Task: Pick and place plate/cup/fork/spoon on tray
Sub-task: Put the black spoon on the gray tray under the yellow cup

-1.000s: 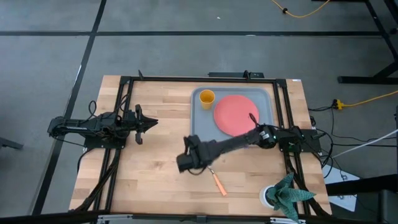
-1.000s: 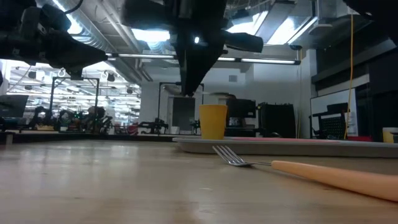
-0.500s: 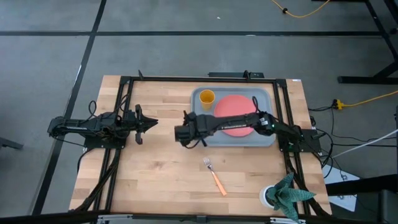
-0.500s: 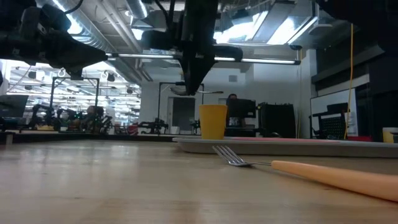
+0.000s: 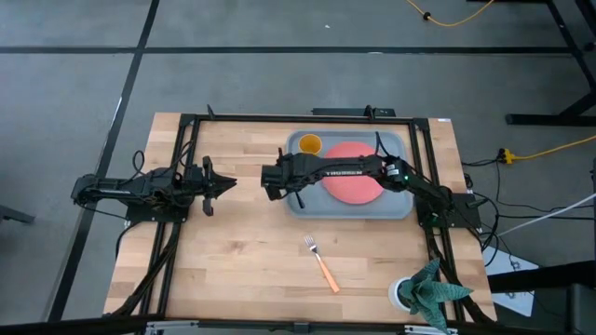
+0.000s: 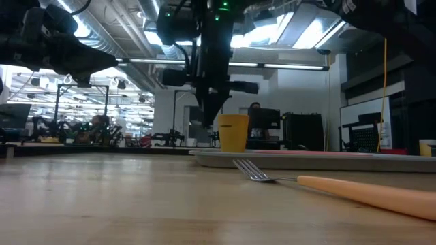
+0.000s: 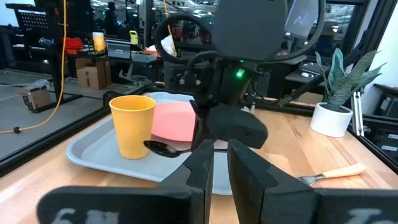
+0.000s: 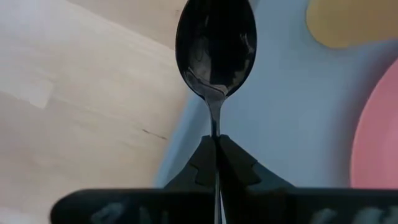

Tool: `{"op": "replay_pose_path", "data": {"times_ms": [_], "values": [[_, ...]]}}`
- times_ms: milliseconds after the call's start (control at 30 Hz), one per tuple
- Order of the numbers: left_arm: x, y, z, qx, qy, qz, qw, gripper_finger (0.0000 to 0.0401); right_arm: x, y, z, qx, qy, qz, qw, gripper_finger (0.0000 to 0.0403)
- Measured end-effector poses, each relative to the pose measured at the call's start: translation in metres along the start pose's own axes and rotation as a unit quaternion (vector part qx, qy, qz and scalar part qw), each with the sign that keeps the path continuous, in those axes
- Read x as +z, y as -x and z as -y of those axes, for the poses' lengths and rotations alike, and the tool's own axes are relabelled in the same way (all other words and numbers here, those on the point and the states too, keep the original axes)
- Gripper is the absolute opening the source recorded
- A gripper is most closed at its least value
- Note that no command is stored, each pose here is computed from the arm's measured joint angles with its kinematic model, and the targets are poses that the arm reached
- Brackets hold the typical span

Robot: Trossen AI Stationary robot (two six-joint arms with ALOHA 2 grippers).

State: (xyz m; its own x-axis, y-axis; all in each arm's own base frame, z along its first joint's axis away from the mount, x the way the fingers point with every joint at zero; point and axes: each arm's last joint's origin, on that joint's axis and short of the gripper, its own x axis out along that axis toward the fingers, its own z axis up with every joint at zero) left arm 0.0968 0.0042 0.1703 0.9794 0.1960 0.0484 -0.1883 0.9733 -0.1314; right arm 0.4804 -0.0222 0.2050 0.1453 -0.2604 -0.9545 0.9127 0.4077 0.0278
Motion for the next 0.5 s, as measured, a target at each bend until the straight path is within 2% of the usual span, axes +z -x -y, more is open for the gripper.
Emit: {"op": "replay_pose_path", "data": {"times_ms": [233, 500], "values": [[0.0, 0.0, 0.0, 0.0, 0.0, 0.0, 1.0, 0.0041, -0.001, -0.021, 0.009, -0.015, -0.091, -0.03, 0.995, 0.0001], [0.0, 0.0, 0.0, 0.0, 0.0, 0.0, 1.0, 0.0041, 0.0, -0.052, 0.015, -0.009, -0.17, -0.027, 0.985, 0.0001]]}}
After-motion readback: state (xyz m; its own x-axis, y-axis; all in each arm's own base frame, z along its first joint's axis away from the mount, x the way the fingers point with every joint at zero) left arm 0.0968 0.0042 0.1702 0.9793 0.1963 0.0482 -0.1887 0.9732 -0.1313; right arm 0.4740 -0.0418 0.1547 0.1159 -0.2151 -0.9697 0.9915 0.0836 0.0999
